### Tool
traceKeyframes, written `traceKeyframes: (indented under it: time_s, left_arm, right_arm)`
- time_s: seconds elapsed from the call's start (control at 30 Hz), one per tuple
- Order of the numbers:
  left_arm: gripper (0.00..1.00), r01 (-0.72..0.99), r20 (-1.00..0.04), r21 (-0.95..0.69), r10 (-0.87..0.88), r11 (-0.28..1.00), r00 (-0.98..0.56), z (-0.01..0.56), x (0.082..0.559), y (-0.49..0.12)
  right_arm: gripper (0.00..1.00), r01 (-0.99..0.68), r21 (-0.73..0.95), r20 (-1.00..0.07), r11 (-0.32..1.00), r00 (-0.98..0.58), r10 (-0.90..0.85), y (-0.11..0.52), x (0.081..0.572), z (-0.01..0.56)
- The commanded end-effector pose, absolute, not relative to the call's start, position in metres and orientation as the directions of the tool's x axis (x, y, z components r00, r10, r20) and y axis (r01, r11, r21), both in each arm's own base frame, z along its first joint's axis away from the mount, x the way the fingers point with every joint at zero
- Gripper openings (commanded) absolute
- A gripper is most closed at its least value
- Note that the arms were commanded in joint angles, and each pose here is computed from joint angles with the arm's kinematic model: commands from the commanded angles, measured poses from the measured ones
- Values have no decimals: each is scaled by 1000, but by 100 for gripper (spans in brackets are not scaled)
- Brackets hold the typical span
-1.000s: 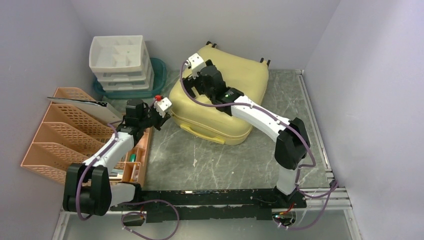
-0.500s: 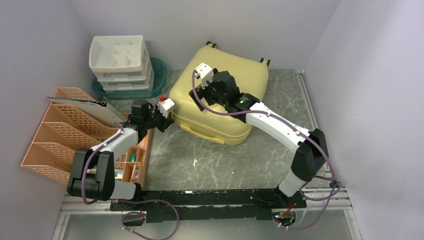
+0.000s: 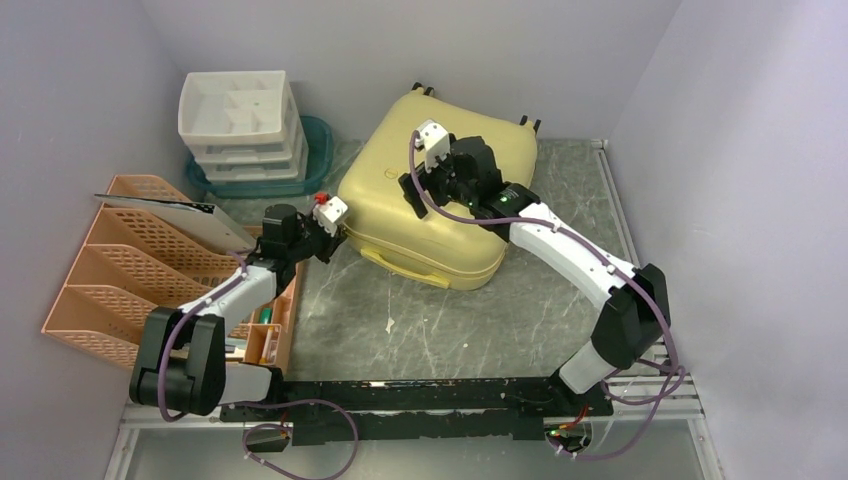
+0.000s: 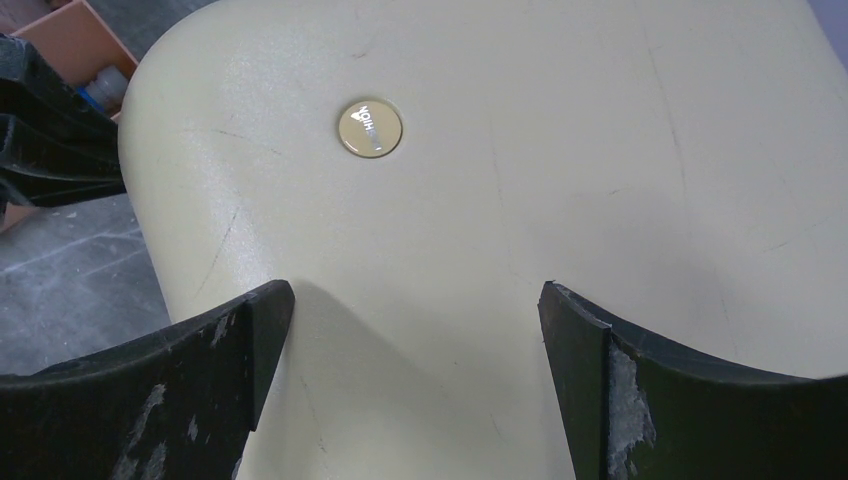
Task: Open, take out, and arrange the luggage
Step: Unzip the luggage at the center of the board.
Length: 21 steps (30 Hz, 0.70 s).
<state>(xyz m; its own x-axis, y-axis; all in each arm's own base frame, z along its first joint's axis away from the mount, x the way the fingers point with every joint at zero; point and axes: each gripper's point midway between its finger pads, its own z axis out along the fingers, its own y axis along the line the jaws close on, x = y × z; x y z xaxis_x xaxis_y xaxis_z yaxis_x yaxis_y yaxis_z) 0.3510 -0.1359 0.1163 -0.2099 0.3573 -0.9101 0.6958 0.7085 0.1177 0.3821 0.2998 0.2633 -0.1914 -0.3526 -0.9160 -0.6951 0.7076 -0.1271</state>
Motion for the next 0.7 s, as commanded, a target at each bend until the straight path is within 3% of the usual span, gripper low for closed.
traceKeyframes:
  time_s: [0.0,0.07,0.53,0.57,0.6,0.67]
  left_arm:
    - [10,664,-921,158,352,731,-169,127,365,-134]
    - [5,672,-921,148,349,726,-174,125,367,-136]
    - [5,689,-917,169,368,705,-152,133,361,-137]
    - [7,693,-913,175,379,699,-151,134,360,-136]
    - [23,697,-909,182,389,693,-150,136,358,-135]
    - [44,699,-907,190,396,689,-144,141,355,-132]
  right_arm:
    - [100,-699,-103,-932,707,-180,-314,292,377,277]
    - [100,-699,-99,-933,709,-182,-310,289,377,275]
    - [100,-708,-88,-935,701,-184,-302,284,376,276]
    - [100,-709,-87,-936,700,-183,-302,284,375,277]
    - [100,-710,-88,-937,699,-179,-301,284,375,278]
    - [100,-710,-88,-938,699,-177,-298,282,374,279]
